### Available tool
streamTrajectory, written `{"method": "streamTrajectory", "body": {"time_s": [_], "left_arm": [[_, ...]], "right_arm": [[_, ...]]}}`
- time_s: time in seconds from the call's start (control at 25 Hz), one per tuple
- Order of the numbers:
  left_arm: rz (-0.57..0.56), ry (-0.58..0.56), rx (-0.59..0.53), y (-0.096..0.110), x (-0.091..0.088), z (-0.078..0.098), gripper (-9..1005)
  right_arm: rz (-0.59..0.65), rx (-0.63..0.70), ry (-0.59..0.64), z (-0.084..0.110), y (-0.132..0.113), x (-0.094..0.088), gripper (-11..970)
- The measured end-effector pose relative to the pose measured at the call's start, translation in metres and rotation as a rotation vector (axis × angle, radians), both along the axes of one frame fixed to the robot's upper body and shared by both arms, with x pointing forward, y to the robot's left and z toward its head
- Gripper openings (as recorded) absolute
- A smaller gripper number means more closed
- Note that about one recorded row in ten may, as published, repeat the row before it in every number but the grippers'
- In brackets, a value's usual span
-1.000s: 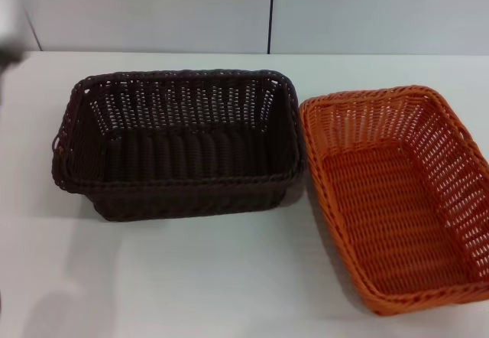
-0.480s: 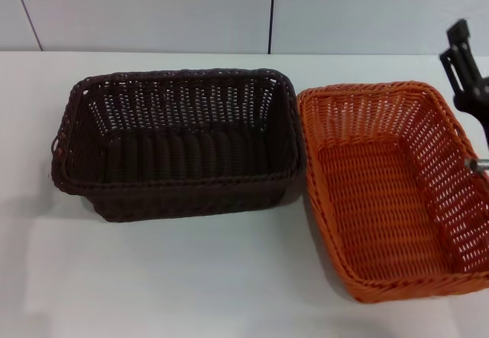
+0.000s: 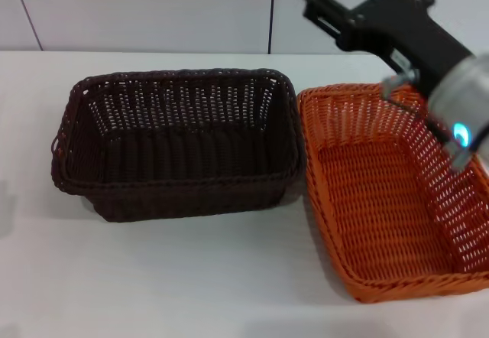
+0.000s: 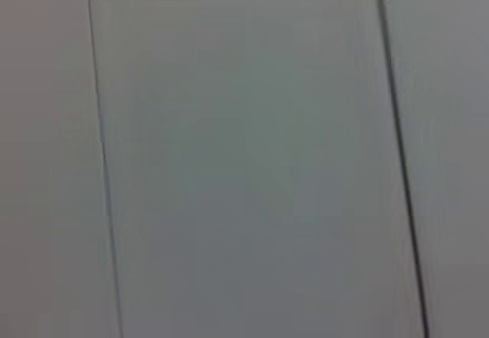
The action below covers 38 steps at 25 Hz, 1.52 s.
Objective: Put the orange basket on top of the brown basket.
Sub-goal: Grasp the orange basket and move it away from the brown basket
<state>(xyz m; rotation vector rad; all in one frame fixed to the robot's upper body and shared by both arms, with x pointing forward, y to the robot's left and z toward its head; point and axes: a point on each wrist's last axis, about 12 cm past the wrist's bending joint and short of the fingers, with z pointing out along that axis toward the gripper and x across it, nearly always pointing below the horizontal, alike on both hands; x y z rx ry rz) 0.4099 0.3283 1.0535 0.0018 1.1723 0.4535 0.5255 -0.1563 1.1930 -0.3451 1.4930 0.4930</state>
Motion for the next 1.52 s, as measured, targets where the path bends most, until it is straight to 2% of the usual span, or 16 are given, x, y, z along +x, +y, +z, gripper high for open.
{"method": "streamTrajectory", "body": {"time_s": [0.08,0.24,0.32,0.36,0.4,0.48,0.68,0.8,1.0,1.16,1.52], "left_arm": [[0.01,0.021,-0.014,0.004,-0.001,-0.005,783],[0.028,0.044,-0.027,0.011,-0.002,-0.01,783],[0.035,0.057,-0.029,0.013,-0.001,-0.012,783],[0.038,0.061,-0.031,0.014,-0.001,-0.013,783],[0.047,0.077,-0.039,0.017,0.0,-0.016,783],[0.054,0.089,-0.046,0.018,0.001,-0.018,783],[0.071,0.13,-0.071,0.02,0.006,-0.023,783],[0.087,0.138,-0.086,0.022,0.007,-0.024,783],[0.102,0.149,-0.104,0.023,0.007,-0.026,783],[0.111,0.164,-0.119,0.024,0.008,-0.028,783],[0.112,0.191,-0.131,0.024,0.009,-0.032,783]], "right_arm": [[0.033,-0.068,0.105,0.022,0.001,0.011,807],[0.079,-0.22,0.301,0.051,-0.008,0.018,806],[0.108,-0.315,0.384,0.061,-0.014,0.019,806],[0.155,-0.404,0.452,0.067,-0.017,0.017,806],[0.155,-0.404,0.452,0.067,-0.017,0.017,806],[0.243,-0.52,0.532,0.072,-0.02,0.014,805],[0.509,-0.742,0.685,0.068,-0.03,0.0,805],[0.613,-0.817,0.735,0.065,-0.035,-0.009,804],[0.673,-0.882,0.788,0.063,-0.038,-0.018,803],[0.664,-0.918,0.826,0.058,-0.041,-0.017,803],[0.688,-0.955,0.922,0.024,-0.033,-0.005,802]]}}
